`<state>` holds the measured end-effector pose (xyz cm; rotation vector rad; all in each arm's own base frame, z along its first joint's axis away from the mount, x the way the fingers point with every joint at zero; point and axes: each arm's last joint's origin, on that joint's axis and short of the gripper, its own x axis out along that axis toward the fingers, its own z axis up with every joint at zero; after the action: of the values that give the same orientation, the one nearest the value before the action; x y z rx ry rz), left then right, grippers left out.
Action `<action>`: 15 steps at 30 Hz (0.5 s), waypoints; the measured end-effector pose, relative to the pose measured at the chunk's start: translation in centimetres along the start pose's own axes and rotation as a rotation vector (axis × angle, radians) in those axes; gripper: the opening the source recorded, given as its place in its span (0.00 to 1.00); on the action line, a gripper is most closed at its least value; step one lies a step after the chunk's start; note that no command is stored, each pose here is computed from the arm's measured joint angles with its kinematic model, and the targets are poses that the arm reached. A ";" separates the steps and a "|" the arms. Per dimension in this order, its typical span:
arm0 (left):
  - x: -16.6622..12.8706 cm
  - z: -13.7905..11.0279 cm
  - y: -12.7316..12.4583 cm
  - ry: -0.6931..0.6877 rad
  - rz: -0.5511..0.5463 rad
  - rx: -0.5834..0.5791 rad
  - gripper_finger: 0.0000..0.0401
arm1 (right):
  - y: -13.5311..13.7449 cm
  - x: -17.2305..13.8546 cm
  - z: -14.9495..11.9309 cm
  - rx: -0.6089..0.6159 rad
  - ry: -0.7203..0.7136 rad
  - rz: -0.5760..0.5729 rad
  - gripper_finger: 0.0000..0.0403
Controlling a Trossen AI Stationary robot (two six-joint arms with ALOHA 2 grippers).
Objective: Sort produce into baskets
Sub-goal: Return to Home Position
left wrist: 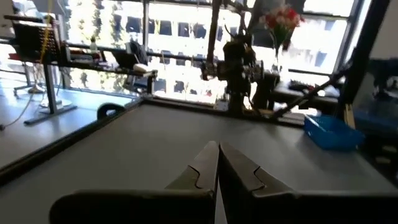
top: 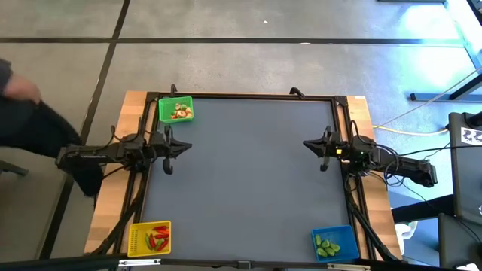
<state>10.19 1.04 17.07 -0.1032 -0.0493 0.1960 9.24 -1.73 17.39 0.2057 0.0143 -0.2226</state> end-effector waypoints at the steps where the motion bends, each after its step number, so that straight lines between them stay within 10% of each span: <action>1: -0.2 -0.1 0.0 0.011 -0.006 0.001 0.02 | 0.0 0.0 0.0 0.000 -0.001 -0.001 0.04; 15: -0.5 -0.3 -0.1 0.026 -0.074 -0.001 0.02 | 0.0 0.0 -0.1 0.020 0.012 0.018 0.04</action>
<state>9.71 0.80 16.78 -0.1046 -0.0272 0.1205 9.26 -1.68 17.28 0.2268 0.0222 -0.2037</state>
